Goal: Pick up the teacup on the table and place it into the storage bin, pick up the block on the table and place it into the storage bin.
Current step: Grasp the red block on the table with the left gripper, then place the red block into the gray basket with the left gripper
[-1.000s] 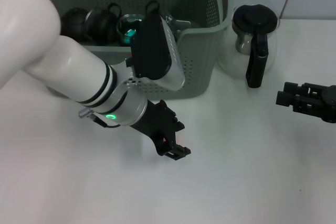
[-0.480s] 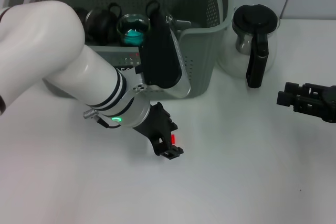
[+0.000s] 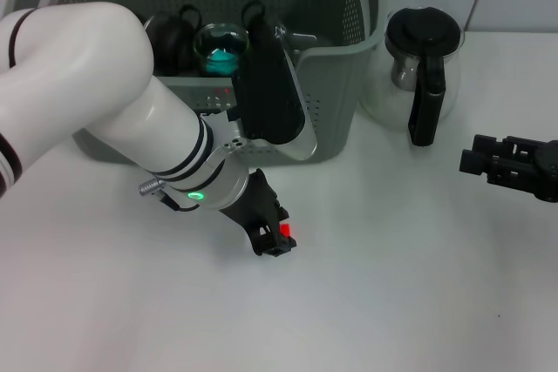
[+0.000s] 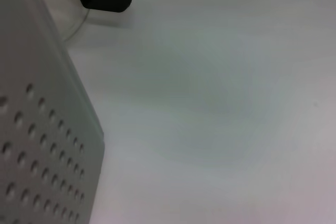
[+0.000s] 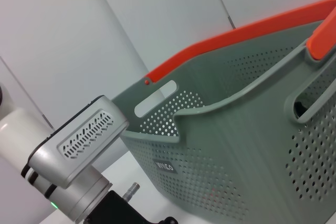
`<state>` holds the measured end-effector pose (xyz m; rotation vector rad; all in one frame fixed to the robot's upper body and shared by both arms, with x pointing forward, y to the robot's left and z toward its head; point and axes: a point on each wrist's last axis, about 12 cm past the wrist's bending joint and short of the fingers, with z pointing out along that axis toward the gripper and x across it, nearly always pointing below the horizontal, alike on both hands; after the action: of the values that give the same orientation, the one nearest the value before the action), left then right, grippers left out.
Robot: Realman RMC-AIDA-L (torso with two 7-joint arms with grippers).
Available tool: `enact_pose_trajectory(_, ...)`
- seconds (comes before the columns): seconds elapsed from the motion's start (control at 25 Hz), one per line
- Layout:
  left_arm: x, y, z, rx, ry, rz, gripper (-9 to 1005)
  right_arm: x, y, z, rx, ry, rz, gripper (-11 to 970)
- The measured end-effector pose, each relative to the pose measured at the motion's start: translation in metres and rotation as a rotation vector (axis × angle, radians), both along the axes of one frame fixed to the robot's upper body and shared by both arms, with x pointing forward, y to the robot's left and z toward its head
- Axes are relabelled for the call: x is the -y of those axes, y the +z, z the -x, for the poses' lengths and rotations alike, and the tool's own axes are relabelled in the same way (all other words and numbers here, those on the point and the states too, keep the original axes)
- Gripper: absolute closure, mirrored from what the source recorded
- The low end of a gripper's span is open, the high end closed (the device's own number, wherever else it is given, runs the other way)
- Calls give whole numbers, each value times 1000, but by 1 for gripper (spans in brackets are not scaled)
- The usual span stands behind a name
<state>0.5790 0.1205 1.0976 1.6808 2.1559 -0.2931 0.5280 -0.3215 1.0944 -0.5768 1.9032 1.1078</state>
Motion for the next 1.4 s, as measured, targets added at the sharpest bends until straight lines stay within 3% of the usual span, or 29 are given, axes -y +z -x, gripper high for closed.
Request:
enact_pose_trajectory(0.2, -1, 0, 0, 2, 2, -5, 541, 0, 0, 0, -1, -1, 1, 353)
enact_pose_trajectory(0.4, -1, -1, 0, 3, 2, -10, 648, 0, 0, 0, -1, -2, 1, 353)
enact_pose_trajectory(1.4, 2, 3, -6, -19, 52, -5, 755, 2, -2, 3, -5, -5, 0, 352)
